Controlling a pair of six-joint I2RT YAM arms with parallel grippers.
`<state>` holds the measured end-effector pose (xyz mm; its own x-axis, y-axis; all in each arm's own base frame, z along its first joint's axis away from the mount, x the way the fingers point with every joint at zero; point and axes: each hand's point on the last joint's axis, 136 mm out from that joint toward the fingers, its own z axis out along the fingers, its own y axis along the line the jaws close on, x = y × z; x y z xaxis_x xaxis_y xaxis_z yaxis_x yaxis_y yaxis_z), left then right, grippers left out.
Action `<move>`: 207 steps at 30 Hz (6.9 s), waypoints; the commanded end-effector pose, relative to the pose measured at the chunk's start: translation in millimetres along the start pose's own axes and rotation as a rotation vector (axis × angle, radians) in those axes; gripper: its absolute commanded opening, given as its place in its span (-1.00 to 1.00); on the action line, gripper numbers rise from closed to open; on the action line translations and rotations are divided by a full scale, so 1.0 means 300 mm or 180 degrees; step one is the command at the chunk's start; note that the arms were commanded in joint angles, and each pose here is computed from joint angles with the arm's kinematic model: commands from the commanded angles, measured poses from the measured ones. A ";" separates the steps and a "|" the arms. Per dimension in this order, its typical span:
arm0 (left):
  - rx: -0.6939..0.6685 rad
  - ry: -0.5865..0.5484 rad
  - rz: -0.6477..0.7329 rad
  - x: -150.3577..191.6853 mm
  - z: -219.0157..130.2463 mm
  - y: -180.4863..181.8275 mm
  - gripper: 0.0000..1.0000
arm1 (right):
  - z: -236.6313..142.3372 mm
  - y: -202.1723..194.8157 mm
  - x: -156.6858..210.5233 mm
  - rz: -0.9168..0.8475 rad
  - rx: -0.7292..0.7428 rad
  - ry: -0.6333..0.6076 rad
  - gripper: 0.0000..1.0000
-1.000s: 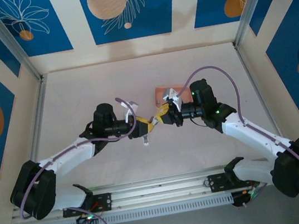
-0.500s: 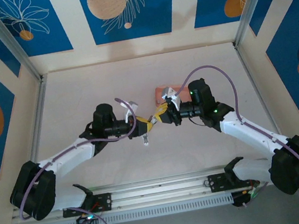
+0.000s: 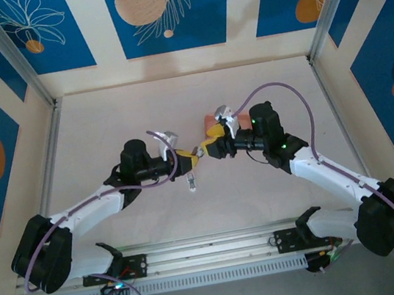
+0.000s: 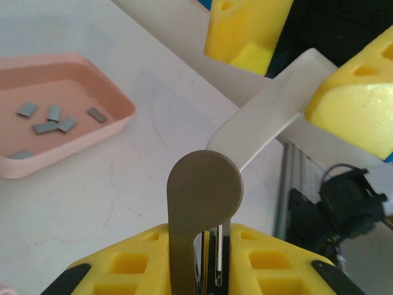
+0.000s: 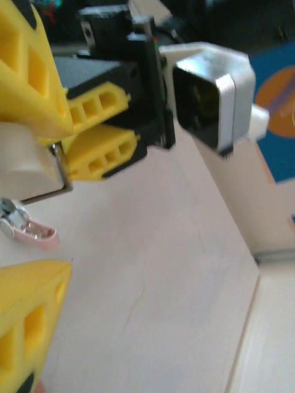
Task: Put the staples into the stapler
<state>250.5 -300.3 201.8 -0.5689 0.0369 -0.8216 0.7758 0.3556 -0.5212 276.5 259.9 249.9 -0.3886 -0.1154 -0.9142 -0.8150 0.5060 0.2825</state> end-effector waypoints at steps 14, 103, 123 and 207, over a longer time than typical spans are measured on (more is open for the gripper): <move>-0.0816 -0.0609 -0.0049 -0.070 -0.026 0.146 -0.52 | 0.073 -0.051 0.024 0.1934 0.0883 0.0073 0.24; -0.2354 -0.0348 -0.0165 0.127 -0.268 0.371 0.70 | 0.246 -0.186 0.570 0.2167 0.1985 0.2960 -0.66; -0.2344 -0.0351 -0.0213 0.134 -0.275 0.378 0.69 | 0.278 -0.227 0.579 0.2173 0.2040 0.2937 -0.35; -0.2056 -0.0351 -0.0705 0.132 -0.162 0.436 0.72 | 0.071 -0.373 0.426 -0.0078 0.1506 0.3121 0.51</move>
<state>305.2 -199.5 92.1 -0.6705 -0.1402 -0.7285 0.2839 0.8588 -0.4265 325.1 222.1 109.9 -0.8485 -0.4360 -0.2998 -0.4712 0.8804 0.0532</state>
